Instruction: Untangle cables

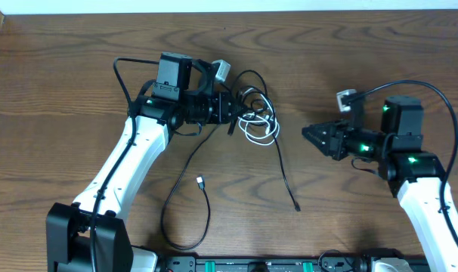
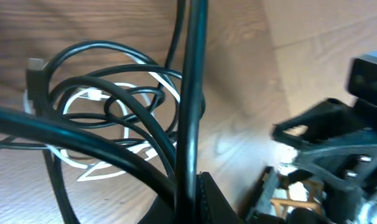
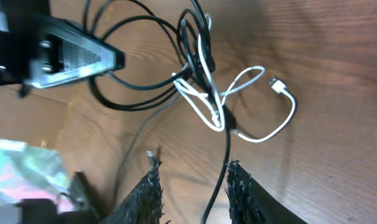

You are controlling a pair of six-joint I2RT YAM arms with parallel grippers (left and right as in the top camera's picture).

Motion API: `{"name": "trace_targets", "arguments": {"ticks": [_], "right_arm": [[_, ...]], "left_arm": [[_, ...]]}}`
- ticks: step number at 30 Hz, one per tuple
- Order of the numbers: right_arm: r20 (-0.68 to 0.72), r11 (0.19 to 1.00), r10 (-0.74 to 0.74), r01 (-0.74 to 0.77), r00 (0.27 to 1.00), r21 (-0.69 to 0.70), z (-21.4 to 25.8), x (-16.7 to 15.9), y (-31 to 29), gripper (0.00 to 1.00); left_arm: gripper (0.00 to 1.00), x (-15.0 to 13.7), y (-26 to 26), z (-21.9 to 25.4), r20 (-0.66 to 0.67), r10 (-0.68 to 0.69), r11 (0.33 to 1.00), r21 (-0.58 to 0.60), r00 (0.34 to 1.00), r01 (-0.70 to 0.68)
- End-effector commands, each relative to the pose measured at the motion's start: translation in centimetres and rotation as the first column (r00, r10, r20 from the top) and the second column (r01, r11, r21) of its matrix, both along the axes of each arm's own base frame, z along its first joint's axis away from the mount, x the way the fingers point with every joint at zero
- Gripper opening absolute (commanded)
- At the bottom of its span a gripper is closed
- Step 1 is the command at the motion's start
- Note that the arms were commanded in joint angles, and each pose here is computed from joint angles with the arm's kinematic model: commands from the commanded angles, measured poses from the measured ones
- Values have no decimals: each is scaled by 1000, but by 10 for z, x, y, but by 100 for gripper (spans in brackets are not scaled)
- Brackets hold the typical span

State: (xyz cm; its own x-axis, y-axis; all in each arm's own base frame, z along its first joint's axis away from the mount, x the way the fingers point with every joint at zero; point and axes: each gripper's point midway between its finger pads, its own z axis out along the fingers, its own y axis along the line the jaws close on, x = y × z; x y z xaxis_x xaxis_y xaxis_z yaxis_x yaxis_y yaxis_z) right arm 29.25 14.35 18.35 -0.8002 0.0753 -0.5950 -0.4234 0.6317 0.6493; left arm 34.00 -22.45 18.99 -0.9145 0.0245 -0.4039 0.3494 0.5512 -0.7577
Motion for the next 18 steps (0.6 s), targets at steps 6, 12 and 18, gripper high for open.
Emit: {"name": "trace_targets", "arguments": {"ticks": [6,12,18], "right_arm": [[53,994,-64,69,997,-90,-13,30,7,27],[29,995,-83,85,996,-52,-24,47,31,25],[36,1000,-10,10,999,-5,-20,42,59,25]], "left_arm": [[8,-17,-12,31,38,-107,987,-120,994,110],[8,-18,-13,33,36,-114,985,-128,993,118],[8,-18,-13,32,35,-114,985,-128,993,117]]}}
